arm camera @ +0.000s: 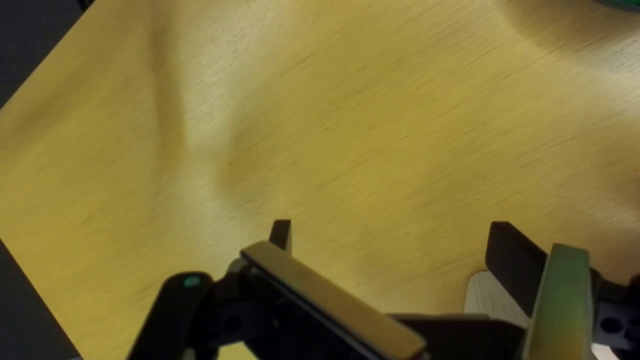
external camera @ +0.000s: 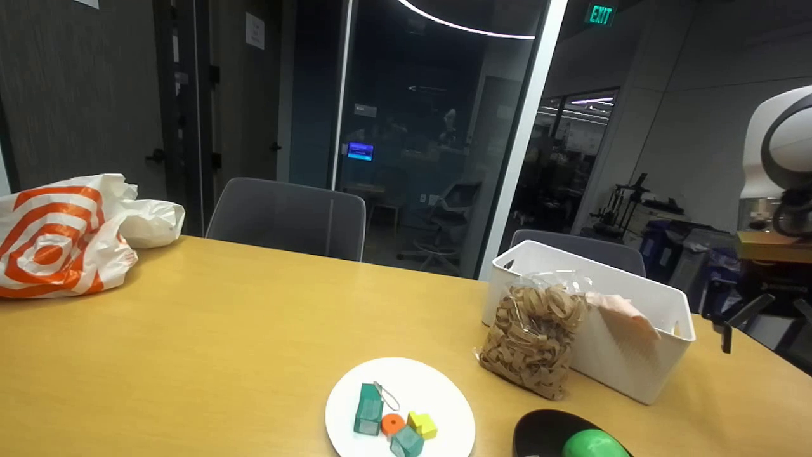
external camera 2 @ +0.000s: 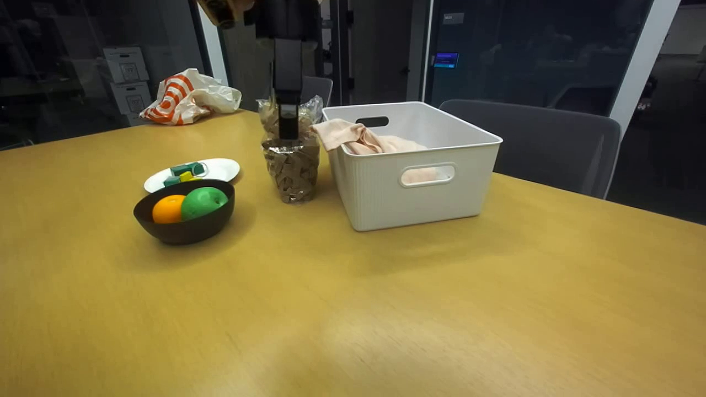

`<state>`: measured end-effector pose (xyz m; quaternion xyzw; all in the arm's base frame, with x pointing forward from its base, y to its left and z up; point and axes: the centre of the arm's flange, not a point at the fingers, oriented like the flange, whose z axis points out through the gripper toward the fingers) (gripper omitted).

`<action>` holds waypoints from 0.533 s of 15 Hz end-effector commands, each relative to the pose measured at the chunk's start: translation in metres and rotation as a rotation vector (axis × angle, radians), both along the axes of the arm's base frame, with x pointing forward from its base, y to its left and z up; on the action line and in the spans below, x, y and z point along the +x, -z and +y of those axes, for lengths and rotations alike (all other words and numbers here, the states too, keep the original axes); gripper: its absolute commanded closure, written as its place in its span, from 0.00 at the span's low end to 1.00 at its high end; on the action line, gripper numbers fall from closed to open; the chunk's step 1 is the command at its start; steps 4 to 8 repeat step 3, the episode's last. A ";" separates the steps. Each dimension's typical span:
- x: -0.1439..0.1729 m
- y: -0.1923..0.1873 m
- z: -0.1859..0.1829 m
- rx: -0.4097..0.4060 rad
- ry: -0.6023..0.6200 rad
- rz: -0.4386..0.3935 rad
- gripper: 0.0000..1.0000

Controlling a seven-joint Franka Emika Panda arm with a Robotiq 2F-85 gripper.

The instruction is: Put the two shirts in the white basket together

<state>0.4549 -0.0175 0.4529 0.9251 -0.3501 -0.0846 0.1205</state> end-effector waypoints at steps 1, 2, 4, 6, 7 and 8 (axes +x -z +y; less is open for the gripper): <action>0.000 0.000 -0.001 0.001 -0.001 0.002 0.00; 0.000 0.000 -0.001 0.001 -0.001 0.004 0.00; -0.001 0.000 -0.001 0.001 -0.001 0.005 0.00; -0.001 0.000 -0.001 0.001 -0.001 0.005 0.00; -0.001 0.000 -0.001 0.001 -0.001 0.005 0.00; -0.001 0.000 -0.001 0.001 -0.001 0.005 0.00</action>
